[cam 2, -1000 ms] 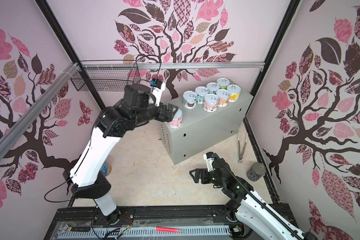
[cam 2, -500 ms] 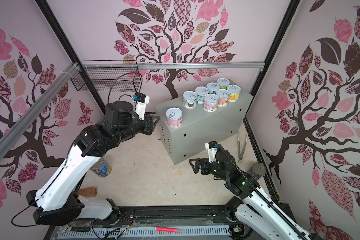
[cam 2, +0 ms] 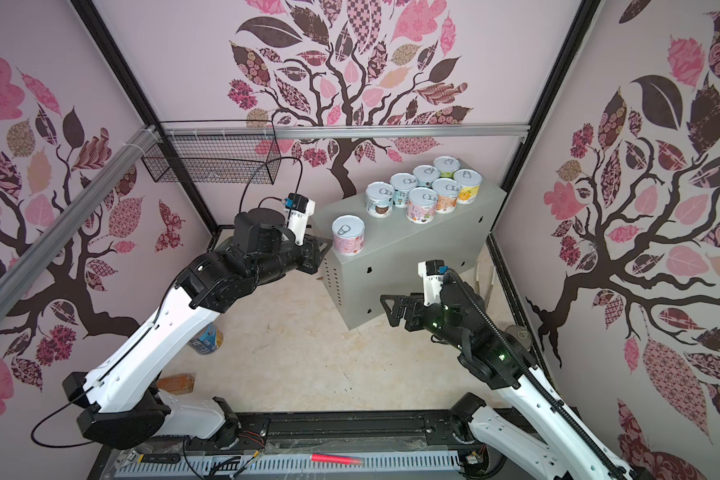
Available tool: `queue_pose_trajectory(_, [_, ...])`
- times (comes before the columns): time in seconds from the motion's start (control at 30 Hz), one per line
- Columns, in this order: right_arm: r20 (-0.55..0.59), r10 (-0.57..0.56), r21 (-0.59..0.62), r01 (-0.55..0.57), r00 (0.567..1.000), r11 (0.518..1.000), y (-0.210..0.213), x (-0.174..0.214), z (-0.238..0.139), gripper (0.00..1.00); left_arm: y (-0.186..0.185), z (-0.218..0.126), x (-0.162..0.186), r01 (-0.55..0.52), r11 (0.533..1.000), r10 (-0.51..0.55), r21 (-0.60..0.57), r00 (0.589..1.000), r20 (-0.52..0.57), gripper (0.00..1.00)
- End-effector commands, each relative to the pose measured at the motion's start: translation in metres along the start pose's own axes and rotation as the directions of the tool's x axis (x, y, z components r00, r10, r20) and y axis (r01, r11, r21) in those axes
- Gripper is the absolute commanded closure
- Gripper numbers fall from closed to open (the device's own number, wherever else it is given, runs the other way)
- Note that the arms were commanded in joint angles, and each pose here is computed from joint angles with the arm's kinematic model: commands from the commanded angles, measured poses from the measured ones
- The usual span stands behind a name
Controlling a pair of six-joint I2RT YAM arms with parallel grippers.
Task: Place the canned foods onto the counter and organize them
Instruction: 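Carry the pink-label can over the cabinet top near the can cluster, then lower the pink-label can onto the cabinet top while the right gripper rises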
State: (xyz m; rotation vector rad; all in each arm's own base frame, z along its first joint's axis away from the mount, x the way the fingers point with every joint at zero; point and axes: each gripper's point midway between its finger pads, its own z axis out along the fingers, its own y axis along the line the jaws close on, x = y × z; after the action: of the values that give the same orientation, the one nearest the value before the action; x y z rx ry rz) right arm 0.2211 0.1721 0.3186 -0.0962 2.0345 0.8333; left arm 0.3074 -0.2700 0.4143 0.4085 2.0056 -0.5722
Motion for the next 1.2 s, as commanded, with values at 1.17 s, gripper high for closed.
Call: queue_pose_trajectory(1.17, [0.081, -0.121, 0.061, 0.116, 0.989, 0.991, 0.008, -0.037, -0.026, 0.00, -0.021, 0.051, -0.021, -0.186, 0.976, 0.179, 0.112, 0.982, 0.068, 0.40])
